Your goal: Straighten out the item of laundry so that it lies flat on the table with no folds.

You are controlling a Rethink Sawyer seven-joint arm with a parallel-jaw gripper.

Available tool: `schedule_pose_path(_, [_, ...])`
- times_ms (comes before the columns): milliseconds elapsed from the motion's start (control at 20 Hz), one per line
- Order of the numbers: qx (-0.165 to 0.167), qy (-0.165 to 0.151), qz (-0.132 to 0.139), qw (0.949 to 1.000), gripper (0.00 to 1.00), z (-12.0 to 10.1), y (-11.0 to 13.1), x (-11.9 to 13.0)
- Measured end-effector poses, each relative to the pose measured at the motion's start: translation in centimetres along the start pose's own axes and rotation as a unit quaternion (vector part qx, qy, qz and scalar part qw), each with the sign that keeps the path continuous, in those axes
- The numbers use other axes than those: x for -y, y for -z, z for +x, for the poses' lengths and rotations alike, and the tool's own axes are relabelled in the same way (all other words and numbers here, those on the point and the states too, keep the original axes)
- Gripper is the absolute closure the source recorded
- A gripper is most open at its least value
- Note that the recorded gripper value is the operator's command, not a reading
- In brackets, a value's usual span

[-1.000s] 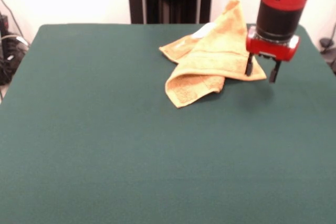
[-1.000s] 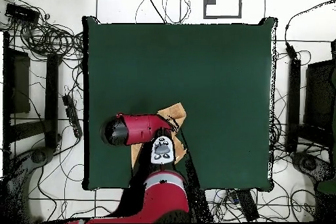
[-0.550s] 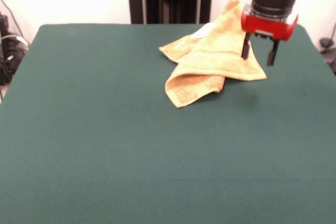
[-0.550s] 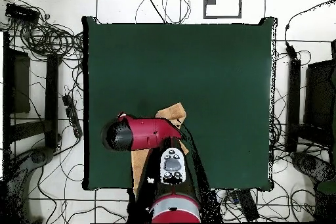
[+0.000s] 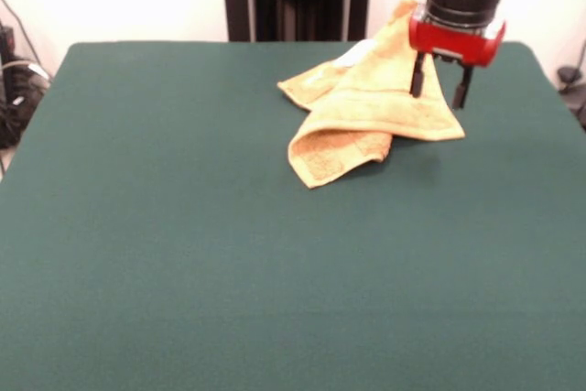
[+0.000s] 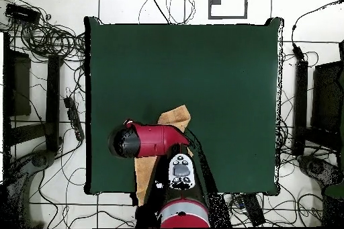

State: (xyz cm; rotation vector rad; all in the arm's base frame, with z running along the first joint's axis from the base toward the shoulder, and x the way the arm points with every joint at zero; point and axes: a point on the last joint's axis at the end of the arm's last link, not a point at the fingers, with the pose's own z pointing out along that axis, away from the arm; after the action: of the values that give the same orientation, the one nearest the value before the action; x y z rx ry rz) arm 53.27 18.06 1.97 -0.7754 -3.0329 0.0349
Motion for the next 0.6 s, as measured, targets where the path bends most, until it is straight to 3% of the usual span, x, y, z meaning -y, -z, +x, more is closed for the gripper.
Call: schedule_pose_path(600, [-0.012,0.014,0.006,0.9998,0.0,3.7,-3.8,0.5])
